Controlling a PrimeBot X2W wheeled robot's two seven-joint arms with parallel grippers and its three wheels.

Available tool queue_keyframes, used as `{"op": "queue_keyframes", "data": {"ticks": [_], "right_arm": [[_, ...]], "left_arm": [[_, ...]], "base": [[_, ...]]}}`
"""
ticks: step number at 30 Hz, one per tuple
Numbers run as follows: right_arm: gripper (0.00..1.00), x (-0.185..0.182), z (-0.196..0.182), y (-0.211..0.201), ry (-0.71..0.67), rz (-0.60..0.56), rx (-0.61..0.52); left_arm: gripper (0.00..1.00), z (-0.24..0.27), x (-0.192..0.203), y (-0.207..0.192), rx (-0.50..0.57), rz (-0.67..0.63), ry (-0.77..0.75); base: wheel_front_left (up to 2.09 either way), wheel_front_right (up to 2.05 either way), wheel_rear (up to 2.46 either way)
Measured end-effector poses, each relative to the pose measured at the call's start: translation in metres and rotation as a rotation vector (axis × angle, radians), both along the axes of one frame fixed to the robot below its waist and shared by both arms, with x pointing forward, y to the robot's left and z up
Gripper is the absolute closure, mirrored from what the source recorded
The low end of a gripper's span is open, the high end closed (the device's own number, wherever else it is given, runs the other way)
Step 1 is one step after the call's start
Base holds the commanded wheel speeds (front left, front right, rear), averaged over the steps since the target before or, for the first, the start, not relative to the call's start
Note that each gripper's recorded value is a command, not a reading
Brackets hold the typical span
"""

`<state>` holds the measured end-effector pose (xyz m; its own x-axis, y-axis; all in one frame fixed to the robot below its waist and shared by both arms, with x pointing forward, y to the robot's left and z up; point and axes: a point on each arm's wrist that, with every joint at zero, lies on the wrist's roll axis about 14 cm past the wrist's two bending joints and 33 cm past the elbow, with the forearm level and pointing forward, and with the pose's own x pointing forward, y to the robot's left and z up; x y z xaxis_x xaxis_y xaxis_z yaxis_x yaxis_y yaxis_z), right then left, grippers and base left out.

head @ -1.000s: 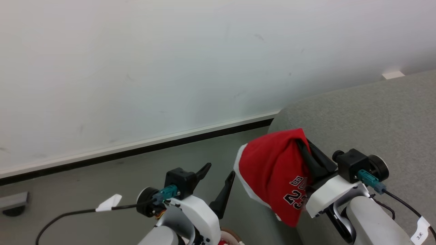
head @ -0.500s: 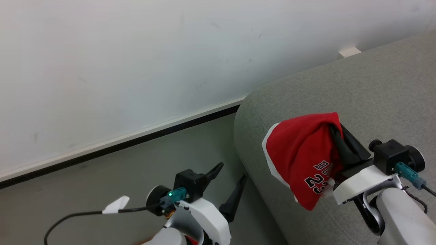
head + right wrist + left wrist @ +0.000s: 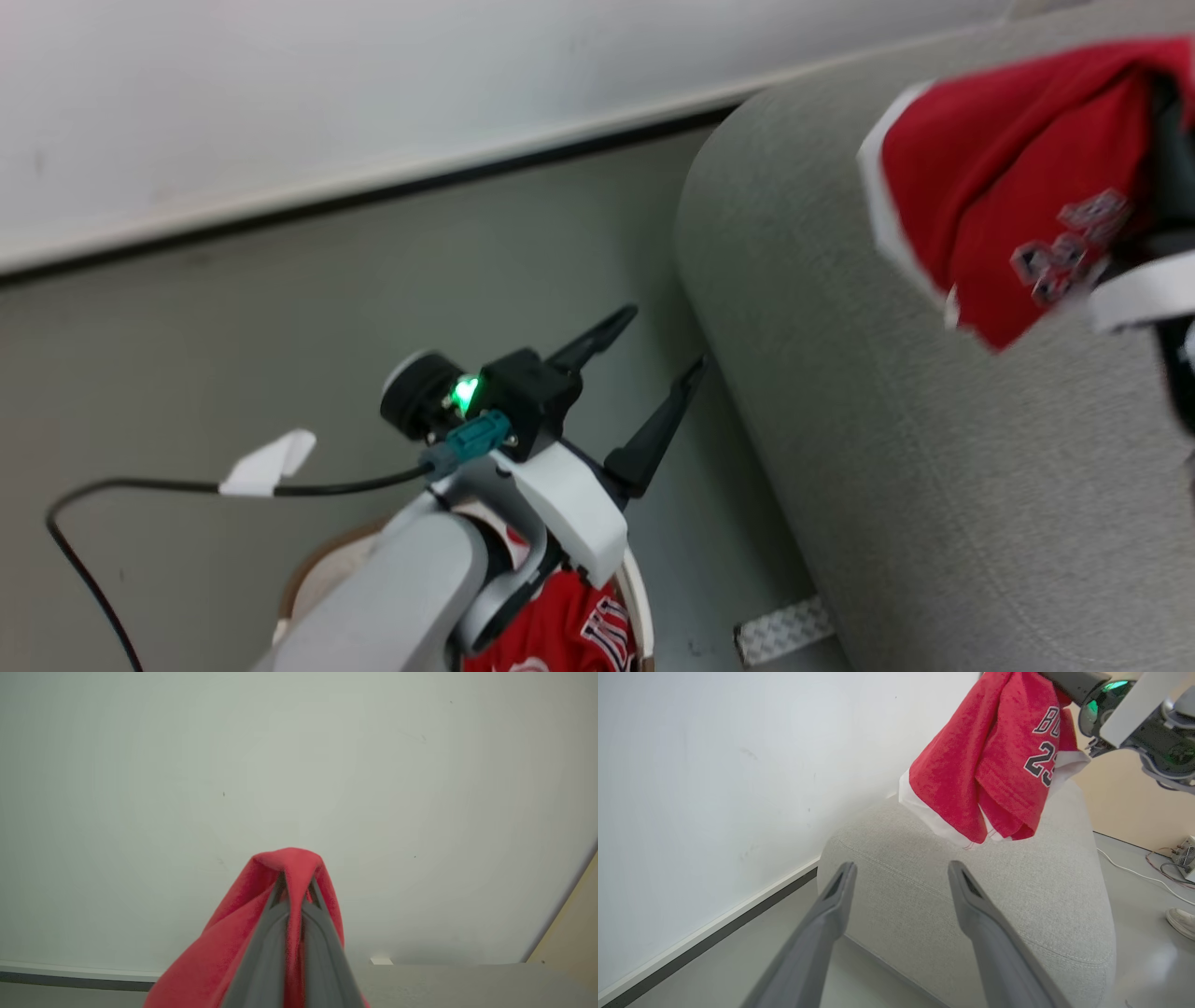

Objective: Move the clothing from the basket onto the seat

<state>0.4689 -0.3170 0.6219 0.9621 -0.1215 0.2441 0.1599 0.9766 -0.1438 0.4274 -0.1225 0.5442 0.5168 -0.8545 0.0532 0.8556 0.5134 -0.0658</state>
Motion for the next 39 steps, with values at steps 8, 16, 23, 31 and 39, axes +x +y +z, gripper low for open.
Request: {"op": "queue_keyframes", "data": {"ticks": [8, 16, 23, 31, 39], "right_arm": [[1.00, 0.078, 0.000, -0.032, 0.040, -0.107, -0.054], [1.00, 0.111, -0.078, -0.096, 0.207, -0.324, -0.025], [1.00, 0.069, -0.174, -0.115, 0.446, -0.447, 0.041], [0.00, 0.018, -0.187, -0.124, 0.483, -0.523, 0.057], [0.00, 0.007, -0.147, -0.081, 0.316, -0.400, -0.021]], "left_arm": [[0.00, -0.030, 0.046, 0.013, -0.007, 0.011, -0.005], [0.00, -0.078, 0.075, 0.031, -0.022, 0.060, 0.072], [0.00, -0.103, 0.076, 0.052, 0.022, 0.112, 0.123], [0.00, -0.087, 0.070, 0.057, 0.019, 0.139, 0.099], [0.00, -0.070, 0.063, 0.090, 0.009, 0.271, 0.085]], "base": [[0.00, 0.00, 0.00], [0.00, 0.00, 0.00], [0.00, 0.00, 0.00], [0.00, 0.00, 0.00], [0.00, 0.00, 0.00]]}}
